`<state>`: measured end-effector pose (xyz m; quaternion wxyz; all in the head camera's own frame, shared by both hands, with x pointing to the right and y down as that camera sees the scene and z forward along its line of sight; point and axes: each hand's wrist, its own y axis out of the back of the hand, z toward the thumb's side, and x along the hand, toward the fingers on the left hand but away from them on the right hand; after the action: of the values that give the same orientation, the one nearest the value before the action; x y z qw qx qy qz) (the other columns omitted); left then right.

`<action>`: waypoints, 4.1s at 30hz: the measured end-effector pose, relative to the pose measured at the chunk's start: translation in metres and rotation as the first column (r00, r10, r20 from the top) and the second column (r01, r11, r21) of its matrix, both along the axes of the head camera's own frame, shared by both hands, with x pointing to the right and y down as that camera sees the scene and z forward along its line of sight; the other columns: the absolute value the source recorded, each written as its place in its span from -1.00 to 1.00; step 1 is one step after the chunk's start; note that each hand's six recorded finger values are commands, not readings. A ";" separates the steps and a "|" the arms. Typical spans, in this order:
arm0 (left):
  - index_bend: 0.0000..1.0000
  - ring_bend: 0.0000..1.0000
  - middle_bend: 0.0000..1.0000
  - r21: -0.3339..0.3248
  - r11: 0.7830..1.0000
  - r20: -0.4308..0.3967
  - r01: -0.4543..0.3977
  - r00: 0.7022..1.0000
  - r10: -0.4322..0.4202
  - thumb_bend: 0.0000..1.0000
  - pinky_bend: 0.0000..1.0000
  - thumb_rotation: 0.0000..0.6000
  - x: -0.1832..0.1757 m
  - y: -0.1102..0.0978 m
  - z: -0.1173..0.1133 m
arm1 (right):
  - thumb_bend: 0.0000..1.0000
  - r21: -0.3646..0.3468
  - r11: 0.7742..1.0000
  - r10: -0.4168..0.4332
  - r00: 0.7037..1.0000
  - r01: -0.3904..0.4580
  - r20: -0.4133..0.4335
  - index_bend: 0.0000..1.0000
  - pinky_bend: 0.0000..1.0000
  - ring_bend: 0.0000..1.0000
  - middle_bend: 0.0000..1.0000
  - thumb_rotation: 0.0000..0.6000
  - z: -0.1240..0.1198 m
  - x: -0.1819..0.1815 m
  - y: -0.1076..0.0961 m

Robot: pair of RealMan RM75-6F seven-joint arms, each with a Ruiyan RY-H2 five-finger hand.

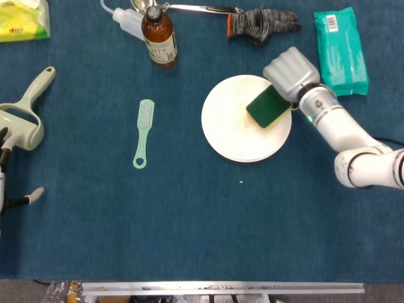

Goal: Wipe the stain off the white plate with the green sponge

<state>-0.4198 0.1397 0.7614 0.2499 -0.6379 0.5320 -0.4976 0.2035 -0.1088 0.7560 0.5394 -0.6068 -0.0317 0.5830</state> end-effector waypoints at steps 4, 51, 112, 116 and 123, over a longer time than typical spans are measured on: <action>-0.78 -0.92 -1.00 0.001 1.000 0.000 -0.002 1.000 0.002 -0.81 -0.43 1.00 0.001 -0.001 0.000 | -1.00 0.021 1.000 0.005 1.000 -0.005 -0.017 0.13 0.15 0.04 0.22 1.00 -0.004 0.008 -0.002; -0.78 -0.92 -1.00 -0.006 1.000 -0.016 0.003 1.000 -0.003 -0.81 -0.43 1.00 0.002 0.002 0.003 | -1.00 0.064 0.998 0.013 1.000 -0.014 0.025 0.13 0.15 0.04 0.22 1.00 -0.021 0.002 -0.005; -0.78 -0.92 -1.00 0.005 1.000 -0.033 0.009 0.999 -0.009 -0.81 -0.43 1.00 0.001 -0.001 0.001 | -1.00 0.199 0.977 0.056 0.990 -0.081 0.130 0.13 0.15 0.04 0.23 1.00 -0.081 0.046 0.010; -0.78 -0.92 -1.00 0.009 1.000 -0.033 0.005 0.999 -0.005 -0.81 -0.43 1.00 0.003 -0.003 -0.001 | -1.00 0.193 0.977 0.059 0.987 -0.088 0.149 0.13 0.15 0.04 0.23 1.00 -0.083 0.052 0.018; -0.78 -0.92 -1.00 0.007 1.000 -0.036 0.001 0.999 -0.001 -0.81 -0.43 1.00 0.007 -0.004 -0.001 | -1.00 0.182 0.979 0.065 0.983 -0.096 0.170 0.14 0.15 0.04 0.23 1.00 -0.088 0.069 0.042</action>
<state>-0.4130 0.1354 0.7605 0.2422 -0.6457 0.5384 -0.4843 0.2725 -0.0668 0.6682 0.5662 -0.5966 -0.1559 0.5470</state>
